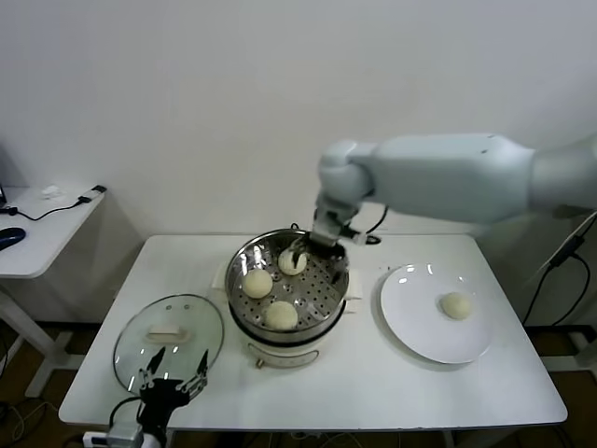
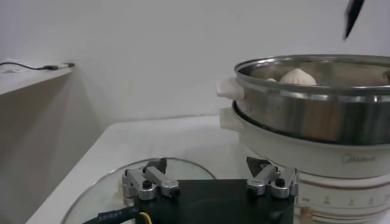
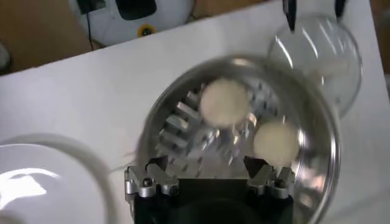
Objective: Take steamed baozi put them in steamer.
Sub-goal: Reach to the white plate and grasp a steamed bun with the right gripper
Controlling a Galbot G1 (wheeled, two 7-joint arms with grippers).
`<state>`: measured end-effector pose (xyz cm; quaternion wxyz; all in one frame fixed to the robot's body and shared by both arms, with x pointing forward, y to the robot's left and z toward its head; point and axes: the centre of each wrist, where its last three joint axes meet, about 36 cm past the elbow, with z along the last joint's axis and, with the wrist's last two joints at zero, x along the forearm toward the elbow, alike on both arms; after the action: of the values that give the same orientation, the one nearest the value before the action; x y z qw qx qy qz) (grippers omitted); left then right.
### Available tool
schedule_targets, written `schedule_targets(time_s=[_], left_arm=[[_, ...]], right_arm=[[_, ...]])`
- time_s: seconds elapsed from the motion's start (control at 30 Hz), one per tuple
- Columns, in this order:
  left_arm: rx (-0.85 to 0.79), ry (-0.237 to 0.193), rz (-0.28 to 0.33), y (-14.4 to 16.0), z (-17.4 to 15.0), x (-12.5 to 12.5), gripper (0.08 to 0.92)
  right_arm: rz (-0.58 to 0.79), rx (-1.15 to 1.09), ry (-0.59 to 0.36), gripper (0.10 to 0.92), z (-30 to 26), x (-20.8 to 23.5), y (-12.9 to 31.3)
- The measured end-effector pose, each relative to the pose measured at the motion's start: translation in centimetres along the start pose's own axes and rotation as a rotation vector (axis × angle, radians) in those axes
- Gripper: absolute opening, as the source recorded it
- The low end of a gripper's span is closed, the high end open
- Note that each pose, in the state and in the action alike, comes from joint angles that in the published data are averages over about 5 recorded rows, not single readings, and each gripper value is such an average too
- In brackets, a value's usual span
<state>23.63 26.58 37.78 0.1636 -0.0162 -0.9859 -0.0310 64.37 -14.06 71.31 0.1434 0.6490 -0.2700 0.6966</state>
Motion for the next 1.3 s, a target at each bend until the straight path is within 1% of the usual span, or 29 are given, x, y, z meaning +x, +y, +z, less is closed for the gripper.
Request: schedule_targets(time_s=[0.13,0.27,0.43,0.6,0.73,0.87,1.1,1.3], left_arm=[[0.002,-0.006,0.002,0.1,-0.1,-0.1,0.823],[0.003,-0.009,0.005,0.1,-0.2,-0.2,0.823],[0.008,-0.006,0.005,0.0,-0.1,-0.1,0.823],[0.011,0.001,-0.002,0.0,0.1,0.2,0.823],[0.014,0.004,-0.008,0.0,0.1,0.4,0.823],[0.017,0.008,-0.012,0.0,0.3,0.6,0.823],[0.017,0.019,-0.015,0.0,0.8,0.6,0.823],[0.016,0.025,-0.015,0.0,1.1,0.5,0.823]], right_arm=[[0.003,-0.241,0.05,0.823,5.1,2.4,5.8],[0.004,-0.459,0.066,0.823,9.4,2.5,12.2],[-0.008,-0.66,0.06,0.823,13.2,-0.6,19.2],[-0.024,-0.79,0.052,0.823,15.6,-5.0,23.9],[-0.04,-0.865,0.058,0.823,17.1,-8.3,26.6],[-0.051,-0.922,0.075,0.823,18.2,-11.2,28.4],[-0.068,-0.998,0.099,0.823,19.0,-15.7,29.8],[-0.064,-1.035,0.112,0.823,19.2,-18.3,30.3]])
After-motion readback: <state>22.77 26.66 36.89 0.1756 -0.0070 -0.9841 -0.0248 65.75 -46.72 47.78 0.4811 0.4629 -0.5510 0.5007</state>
